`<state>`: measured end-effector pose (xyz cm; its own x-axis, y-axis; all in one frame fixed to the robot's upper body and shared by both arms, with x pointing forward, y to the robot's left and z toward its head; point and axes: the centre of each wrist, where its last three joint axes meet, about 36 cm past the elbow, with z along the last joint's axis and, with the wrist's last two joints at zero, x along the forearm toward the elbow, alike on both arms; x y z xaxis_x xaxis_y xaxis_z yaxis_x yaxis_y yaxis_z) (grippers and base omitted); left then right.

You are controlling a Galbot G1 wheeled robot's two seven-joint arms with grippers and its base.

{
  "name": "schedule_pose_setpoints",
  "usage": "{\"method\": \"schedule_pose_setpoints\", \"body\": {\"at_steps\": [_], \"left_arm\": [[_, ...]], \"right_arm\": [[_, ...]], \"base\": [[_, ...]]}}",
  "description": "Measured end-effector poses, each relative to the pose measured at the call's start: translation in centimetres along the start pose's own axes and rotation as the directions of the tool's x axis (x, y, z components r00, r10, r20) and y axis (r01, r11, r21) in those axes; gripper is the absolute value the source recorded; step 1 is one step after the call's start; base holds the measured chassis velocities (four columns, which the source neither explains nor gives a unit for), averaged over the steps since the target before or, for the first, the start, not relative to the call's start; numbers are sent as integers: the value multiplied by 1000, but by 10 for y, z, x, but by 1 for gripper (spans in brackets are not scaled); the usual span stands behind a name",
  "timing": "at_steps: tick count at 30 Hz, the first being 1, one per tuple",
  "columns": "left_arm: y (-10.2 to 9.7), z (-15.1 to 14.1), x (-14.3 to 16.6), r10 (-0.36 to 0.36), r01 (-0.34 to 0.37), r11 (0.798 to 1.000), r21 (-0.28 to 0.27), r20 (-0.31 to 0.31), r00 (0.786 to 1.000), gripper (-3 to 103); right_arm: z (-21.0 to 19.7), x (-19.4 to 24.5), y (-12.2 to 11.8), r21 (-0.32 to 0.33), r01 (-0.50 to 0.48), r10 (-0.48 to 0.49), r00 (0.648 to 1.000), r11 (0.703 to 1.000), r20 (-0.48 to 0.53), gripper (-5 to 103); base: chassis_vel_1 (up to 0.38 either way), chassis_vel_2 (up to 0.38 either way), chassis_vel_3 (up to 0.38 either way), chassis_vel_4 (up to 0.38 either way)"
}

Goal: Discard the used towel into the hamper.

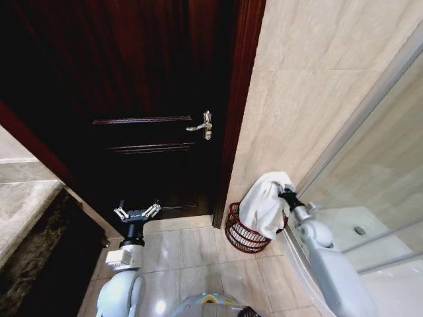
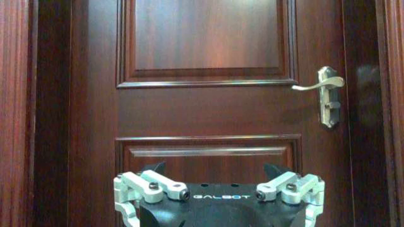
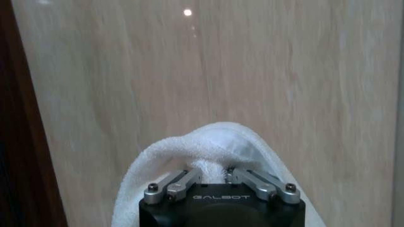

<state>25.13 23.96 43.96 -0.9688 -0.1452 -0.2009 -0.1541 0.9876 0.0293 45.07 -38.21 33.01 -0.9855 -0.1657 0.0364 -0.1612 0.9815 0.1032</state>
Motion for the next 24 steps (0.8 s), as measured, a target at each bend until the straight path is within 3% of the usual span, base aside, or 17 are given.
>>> {"method": "schedule_pose_setpoints", "body": {"at_steps": [16,18,24], "left_arm": [[-3,7,2,11,-11,1000,-27,-10,1000,100],[-3,11,3,2,-2,1000,-28,-21,1000,100],[2,9,5,-23,22,1000,-16,-46,999,100]], "right_arm": [[97,28,18,-72,-75,58,974,995,-219,9],[112,27,24,-111,-102,65,953,989,-297,9],[105,21,24,-186,-138,49,907,973,-417,9]], "base": [[0,0,0,0],[0,0,0,0],[0,0,0,0]]}}
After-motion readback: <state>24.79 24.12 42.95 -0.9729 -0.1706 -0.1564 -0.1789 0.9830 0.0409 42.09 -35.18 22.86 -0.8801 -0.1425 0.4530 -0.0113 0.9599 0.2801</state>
